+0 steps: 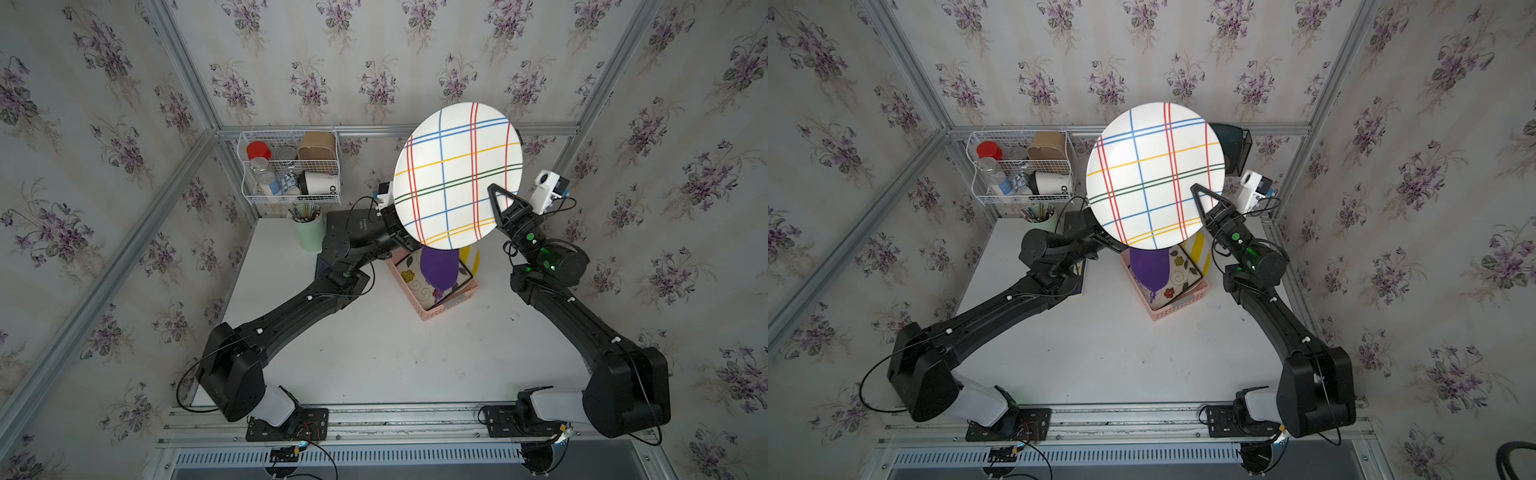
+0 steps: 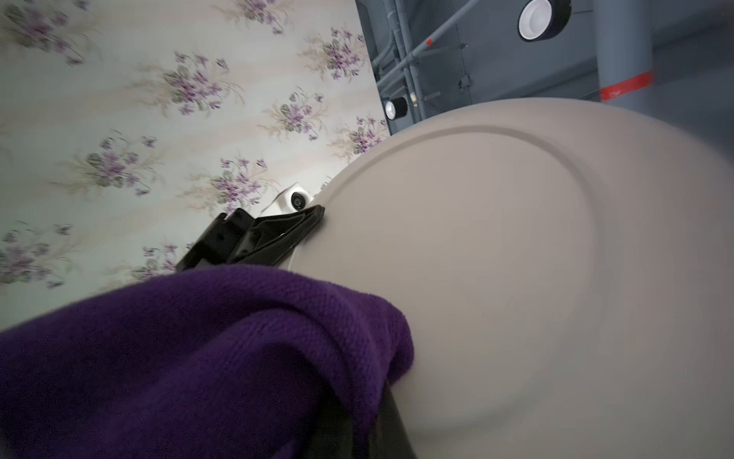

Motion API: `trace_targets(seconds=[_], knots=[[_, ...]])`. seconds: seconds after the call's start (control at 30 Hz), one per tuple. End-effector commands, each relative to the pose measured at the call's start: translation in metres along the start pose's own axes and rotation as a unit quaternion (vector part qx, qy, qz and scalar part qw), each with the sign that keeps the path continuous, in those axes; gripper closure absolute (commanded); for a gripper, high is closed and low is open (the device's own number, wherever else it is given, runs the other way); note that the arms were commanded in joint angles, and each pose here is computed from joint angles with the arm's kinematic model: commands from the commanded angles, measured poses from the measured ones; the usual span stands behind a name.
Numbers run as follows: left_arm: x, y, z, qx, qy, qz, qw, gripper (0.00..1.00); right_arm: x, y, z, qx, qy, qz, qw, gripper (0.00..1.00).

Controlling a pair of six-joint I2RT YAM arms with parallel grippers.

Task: Wipe the wet plate dry
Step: Wipe the plate with towel.

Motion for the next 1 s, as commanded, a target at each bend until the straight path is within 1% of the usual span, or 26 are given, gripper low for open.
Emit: trace_targets(seconds=[0.0, 0.03, 0.07, 0.1, 0.13, 0.17, 0.23, 0.3, 0.33, 0.4, 0.43, 0.47, 0.5, 0.53, 0.57, 0.6, 0.63, 0.67, 0.77, 0.8, 0.83, 0.87, 0.9, 0.93, 0.97], knots=[[-0.004, -0.017, -0.029, -0.015, 0.069, 0.104, 0.992, 1.0, -0.019, 0.011, -0.018, -0.042, -0.059, 0.005, 0.997, 1.0], [-0.006, -0.022, -0.042, -0.036, 0.107, 0.138, 0.984, 1.0, -0.02, 0.009, -0.022, -0.041, -0.07, 0.004, 0.997, 1.0], [-0.01, -0.025, -0.052, -0.056, 0.145, 0.177, 0.972, 1.0, -0.024, 0.004, -0.028, -0.039, -0.088, 0.01, 0.995, 1.0], [-0.015, -0.027, -0.062, -0.078, 0.188, 0.216, 0.955, 1.0, -0.025, -0.001, -0.031, -0.033, -0.1, 0.006, 0.994, 1.0], [-0.021, -0.028, -0.07, -0.097, 0.232, 0.255, 0.934, 1.0, -0.028, -0.008, -0.034, -0.022, -0.119, 0.011, 0.993, 1.0], [-0.025, -0.027, -0.079, -0.112, 0.279, 0.292, 0.908, 1.0, -0.031, -0.016, -0.037, -0.014, -0.143, 0.011, 0.99, 1.0], [-0.033, -0.022, -0.086, -0.134, 0.343, 0.354, 0.86, 1.0, -0.027, -0.035, -0.036, 0.006, -0.17, 0.004, 0.985, 1.0], [-0.032, -0.014, -0.086, -0.137, 0.394, 0.405, 0.814, 1.0, -0.026, -0.052, -0.032, 0.03, -0.196, -0.007, 0.98, 1.0], [-0.028, -0.008, -0.085, -0.143, 0.426, 0.42, 0.789, 1.0, -0.022, -0.062, -0.027, 0.043, -0.195, -0.013, 0.98, 1.0], [-0.018, 0.006, -0.083, -0.157, 0.488, 0.432, 0.742, 1.0, -0.016, -0.075, -0.02, 0.055, -0.19, -0.011, 0.98, 1.0], [-0.015, 0.011, -0.08, -0.159, 0.507, 0.438, 0.725, 1.0, -0.014, -0.082, -0.017, 0.062, -0.185, -0.006, 0.981, 1.0], [-0.013, 0.016, -0.077, -0.157, 0.518, 0.445, 0.713, 1.0, -0.012, -0.089, -0.013, 0.069, -0.18, -0.003, 0.981, 1.0], [-0.01, 0.02, -0.073, -0.155, 0.524, 0.45, 0.706, 1.0, -0.01, -0.098, -0.009, 0.079, -0.176, 0.004, 0.981, 1.0], [-0.008, 0.023, -0.07, -0.155, 0.525, 0.453, 0.703, 1.0, -0.009, -0.107, -0.006, 0.089, -0.172, 0.01, 0.981, 1.0], [-0.006, 0.025, -0.065, -0.152, 0.523, 0.454, 0.705, 1.0, -0.008, -0.119, -0.003, 0.101, -0.171, 0.019, 0.98, 1.0], [-0.005, 0.026, -0.062, -0.146, 0.515, 0.454, 0.712, 1.0, -0.004, -0.135, 0.002, 0.12, -0.16, 0.034, 0.979, 1.0], [-0.001, 0.026, -0.057, -0.134, 0.505, 0.451, 0.724, 1.0, -0.002, -0.145, 0.006, 0.131, -0.155, 0.043, 0.978, 1.0], [0.003, 0.026, -0.053, -0.12, 0.492, 0.443, 0.74, 1.0, -0.002, -0.153, 0.009, 0.141, -0.15, 0.052, 0.977, 1.0], [0.022, 0.021, -0.04, -0.082, 0.451, 0.392, 0.797, 1.0, -0.002, -0.156, 0.016, 0.142, -0.131, 0.064, 0.979, 1.0], [0.029, 0.02, -0.037, -0.077, 0.447, 0.373, 0.809, 1.0, -0.002, -0.151, 0.017, 0.133, -0.131, 0.058, 0.981, 1.0], [0.034, 0.02, -0.037, -0.076, 0.449, 0.358, 0.815, 1.0, -0.003, -0.144, 0.017, 0.122, -0.136, 0.051, 0.982, 1.0], [0.036, 0.021, -0.039, -0.083, 0.46, 0.353, 0.811, 1.0, -0.005, -0.135, 0.017, 0.11, -0.142, 0.047, 0.983, 1.0], [0.033, 0.023, -0.043, -0.097, 0.475, 0.359, 0.798, 1.0, -0.007, -0.127, 0.015, 0.102, -0.145, 0.044, 0.983, 1.0], [0.026, 0.025, -0.048, -0.114, 0.488, 0.37, 0.782, 1.0, -0.011, -0.117, 0.011, 0.091, -0.153, 0.036, 0.983, 1.0], [0.018, 0.028, -0.052, -0.127, 0.503, 0.388, 0.762, 1.0, -0.012, -0.112, 0.009, 0.089, -0.156, 0.029, 0.983, 1.0]])
Point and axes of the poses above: each gripper's point midway between its finger pads, its own z axis out along the fingers, its own x axis along the line the jaws close on, y = z × x, the point moved 10 cm from there along -z, back along the fingers, and after that the axes turned 3 degrees about -z, right-handed, at the moved point
